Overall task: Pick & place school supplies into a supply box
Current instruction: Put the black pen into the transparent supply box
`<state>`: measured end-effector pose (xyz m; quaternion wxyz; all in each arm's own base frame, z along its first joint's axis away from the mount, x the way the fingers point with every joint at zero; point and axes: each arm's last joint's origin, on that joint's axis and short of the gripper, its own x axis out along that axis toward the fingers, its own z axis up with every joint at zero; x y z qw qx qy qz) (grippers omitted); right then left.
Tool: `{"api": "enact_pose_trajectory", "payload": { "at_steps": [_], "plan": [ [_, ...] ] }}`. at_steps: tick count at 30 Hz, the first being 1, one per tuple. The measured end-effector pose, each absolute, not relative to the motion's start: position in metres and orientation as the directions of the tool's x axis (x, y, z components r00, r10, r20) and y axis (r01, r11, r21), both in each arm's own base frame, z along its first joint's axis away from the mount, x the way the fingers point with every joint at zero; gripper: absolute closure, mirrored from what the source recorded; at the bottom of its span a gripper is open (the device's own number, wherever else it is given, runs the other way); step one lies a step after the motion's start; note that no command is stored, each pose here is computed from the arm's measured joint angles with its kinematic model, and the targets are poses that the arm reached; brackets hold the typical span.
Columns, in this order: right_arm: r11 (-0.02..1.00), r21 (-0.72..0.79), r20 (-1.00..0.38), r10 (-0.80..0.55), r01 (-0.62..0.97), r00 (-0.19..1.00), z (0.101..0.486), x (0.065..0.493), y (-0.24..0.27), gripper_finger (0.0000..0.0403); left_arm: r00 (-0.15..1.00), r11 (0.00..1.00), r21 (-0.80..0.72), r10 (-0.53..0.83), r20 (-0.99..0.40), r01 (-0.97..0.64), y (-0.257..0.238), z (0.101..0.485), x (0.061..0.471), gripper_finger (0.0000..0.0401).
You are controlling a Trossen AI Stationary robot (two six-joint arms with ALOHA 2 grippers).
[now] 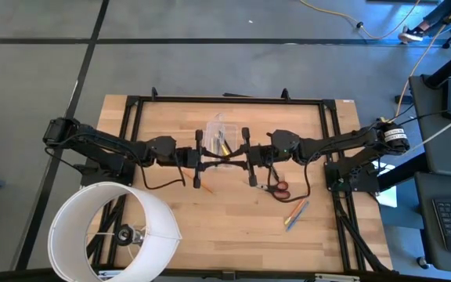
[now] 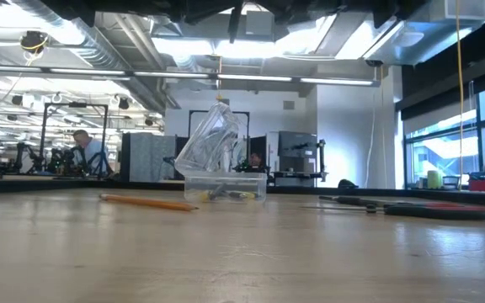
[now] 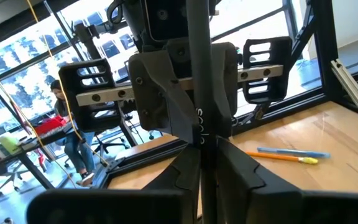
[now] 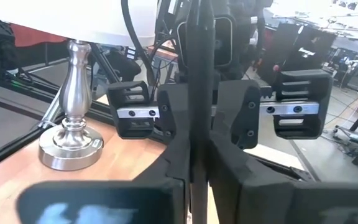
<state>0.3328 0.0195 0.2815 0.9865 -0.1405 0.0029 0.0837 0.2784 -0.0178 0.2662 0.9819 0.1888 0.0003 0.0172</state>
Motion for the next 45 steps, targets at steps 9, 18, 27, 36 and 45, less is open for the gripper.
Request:
{"api": "enact_pose_trajectory", "payload": {
  "at_steps": [9,18,27,36,45],
  "plan": [
    [0.958,-0.263,-0.066,0.098,-0.112,0.993,0.28,0.331,0.018,0.0361,0.994,0.908,0.413,0.095,-0.046,-0.067,-0.016,0.263,0.276,0.0326],
    [0.99,-0.122,-0.149,-0.086,0.068,0.985,0.291,0.312,0.009,0.0361,0.942,0.859,0.462,0.311,-0.129,-0.22,-0.008,0.274,0.252,0.0296],
    [0.936,0.048,-0.356,-0.311,0.35,0.881,0.271,0.304,-0.031,0.0361,0.899,0.905,0.351,0.343,-0.274,-0.238,-0.005,0.27,0.232,0.03],
    [0.861,0.282,-0.334,-0.325,0.423,0.885,0.241,0.291,-0.069,0.0361,0.845,0.917,0.33,0.351,-0.404,-0.223,-0.005,0.256,0.227,0.0297],
    [0.808,0.39,-0.364,-0.306,0.442,0.88,0.202,0.301,-0.072,0.0356,0.816,0.916,0.348,0.353,-0.457,-0.202,-0.005,0.25,0.224,0.0303]
  ]
}}
